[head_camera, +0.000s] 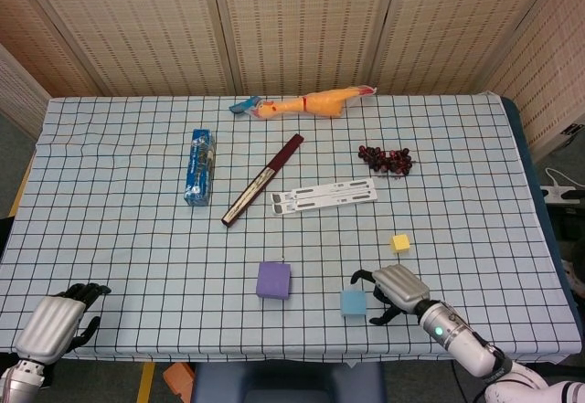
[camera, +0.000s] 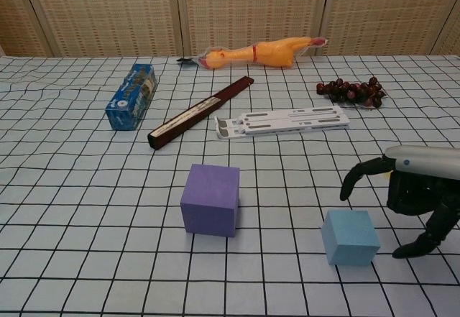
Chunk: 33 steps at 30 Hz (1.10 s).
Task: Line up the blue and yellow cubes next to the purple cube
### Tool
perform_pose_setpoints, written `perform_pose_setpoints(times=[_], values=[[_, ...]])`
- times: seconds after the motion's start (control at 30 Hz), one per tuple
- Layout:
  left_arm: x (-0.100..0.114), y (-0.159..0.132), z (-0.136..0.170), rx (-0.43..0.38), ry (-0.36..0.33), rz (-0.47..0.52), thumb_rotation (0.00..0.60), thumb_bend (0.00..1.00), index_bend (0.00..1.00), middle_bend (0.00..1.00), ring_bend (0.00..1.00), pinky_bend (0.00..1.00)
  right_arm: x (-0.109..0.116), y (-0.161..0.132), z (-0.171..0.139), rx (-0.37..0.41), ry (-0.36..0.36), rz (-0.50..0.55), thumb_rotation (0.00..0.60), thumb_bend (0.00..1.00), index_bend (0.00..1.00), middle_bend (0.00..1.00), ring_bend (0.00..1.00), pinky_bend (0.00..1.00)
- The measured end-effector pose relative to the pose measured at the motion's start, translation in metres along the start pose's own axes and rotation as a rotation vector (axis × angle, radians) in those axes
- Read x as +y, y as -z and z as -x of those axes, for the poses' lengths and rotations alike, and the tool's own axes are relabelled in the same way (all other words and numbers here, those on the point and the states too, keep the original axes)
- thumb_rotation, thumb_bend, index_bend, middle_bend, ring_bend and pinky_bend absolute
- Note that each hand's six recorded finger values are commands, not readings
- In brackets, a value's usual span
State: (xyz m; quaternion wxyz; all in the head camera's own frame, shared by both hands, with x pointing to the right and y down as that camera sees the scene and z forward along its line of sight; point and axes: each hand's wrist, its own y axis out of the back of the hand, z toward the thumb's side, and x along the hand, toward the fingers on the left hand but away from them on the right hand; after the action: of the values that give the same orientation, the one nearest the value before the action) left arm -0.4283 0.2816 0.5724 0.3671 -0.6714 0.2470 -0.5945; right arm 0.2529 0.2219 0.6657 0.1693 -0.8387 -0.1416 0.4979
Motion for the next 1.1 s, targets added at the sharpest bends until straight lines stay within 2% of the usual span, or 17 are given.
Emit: perform_pose_setpoints(times=[0.63,1.1], values=[[0.002,0.000,0.002,-0.004,-0.007,0.009,0.600,0.44,0.31,0.32,0.30,0.59,-0.014,0.005,0.017,-0.004,-0.005,0.000,0.600,0.00,0.37,0.96,0.87,1.00],[0.002,-0.001,0.002,-0.006,-0.004,0.008,0.600,0.44,0.31,0.32,0.30,0.59,-0.014,0.008,0.022,0.011,0.051,0.012,0.600,0.00,0.54,0.97,0.88,1.00]])
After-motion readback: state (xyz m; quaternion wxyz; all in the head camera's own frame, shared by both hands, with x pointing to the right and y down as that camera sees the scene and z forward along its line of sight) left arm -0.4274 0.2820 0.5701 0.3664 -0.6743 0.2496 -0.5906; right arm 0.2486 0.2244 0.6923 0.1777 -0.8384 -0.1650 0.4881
